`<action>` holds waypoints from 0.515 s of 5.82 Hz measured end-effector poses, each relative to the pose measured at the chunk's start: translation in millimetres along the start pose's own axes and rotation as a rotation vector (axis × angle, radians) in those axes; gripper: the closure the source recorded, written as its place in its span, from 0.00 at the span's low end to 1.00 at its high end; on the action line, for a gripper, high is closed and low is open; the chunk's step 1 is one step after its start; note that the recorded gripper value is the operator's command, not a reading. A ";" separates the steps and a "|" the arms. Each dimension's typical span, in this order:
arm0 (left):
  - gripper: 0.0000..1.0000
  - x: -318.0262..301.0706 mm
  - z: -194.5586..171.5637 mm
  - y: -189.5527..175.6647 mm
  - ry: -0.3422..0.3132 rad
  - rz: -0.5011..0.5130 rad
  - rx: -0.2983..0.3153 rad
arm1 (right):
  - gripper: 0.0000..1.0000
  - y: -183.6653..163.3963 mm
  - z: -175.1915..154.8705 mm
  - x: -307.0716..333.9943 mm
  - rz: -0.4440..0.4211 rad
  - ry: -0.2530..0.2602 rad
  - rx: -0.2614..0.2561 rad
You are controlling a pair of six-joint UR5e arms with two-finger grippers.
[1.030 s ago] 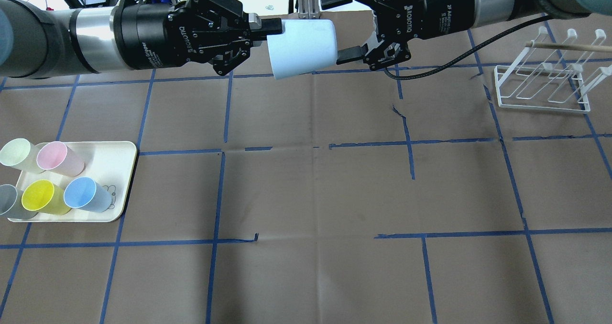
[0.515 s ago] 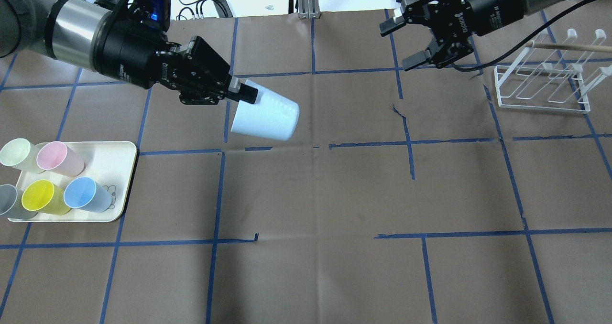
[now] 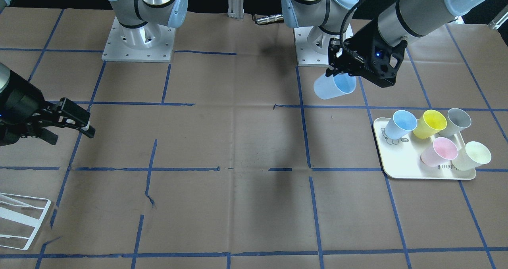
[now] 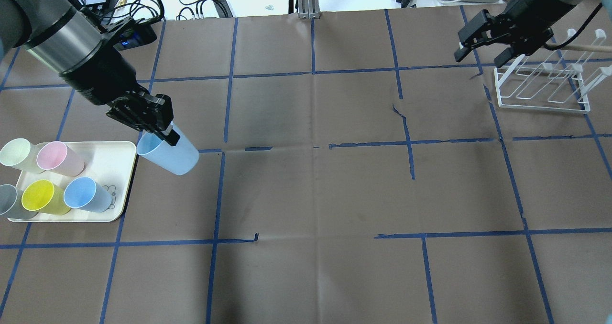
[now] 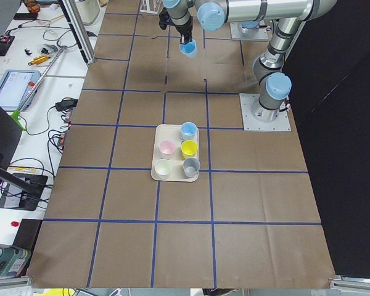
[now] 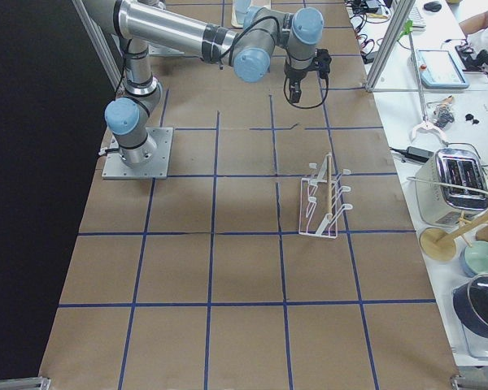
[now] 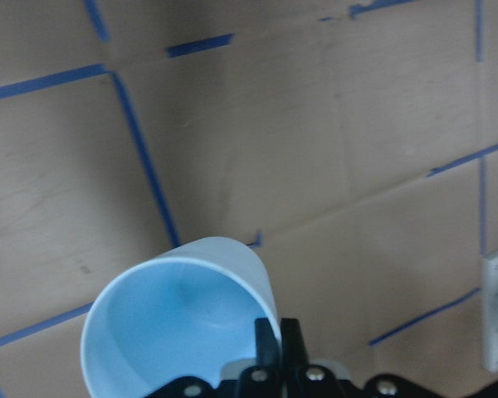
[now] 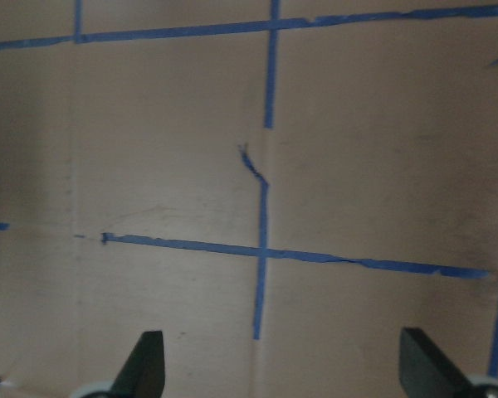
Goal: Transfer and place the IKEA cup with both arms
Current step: 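Lower the cup onto the white tray with the left gripper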
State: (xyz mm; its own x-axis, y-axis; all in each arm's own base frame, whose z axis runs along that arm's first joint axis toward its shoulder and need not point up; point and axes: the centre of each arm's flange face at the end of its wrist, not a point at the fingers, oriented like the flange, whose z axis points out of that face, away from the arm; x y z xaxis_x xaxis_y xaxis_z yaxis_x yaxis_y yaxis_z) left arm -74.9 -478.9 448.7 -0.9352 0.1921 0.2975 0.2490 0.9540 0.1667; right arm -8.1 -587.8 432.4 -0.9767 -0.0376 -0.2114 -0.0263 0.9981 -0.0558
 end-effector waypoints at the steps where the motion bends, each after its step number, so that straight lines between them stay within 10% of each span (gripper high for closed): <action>1: 0.97 -34.6 6.9 -13.5 -0.123 -0.079 -0.024 | 0.00 -3.1 -13.7 4.0 0.052 0.069 0.013; 3: 1.00 -112.7 22.1 -41.7 -0.342 -0.187 -0.019 | 0.00 -2.6 -34.8 -27.3 0.219 0.093 -0.025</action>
State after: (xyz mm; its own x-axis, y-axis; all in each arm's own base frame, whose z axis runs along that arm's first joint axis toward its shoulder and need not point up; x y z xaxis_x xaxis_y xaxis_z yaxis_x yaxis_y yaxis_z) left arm 14.6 -535.3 387.4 -0.9940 0.0841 -0.0693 0.0682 0.9760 0.2067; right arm 11.2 -587.6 472.3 -0.9751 0.1830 -0.1251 0.1837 0.9830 0.0060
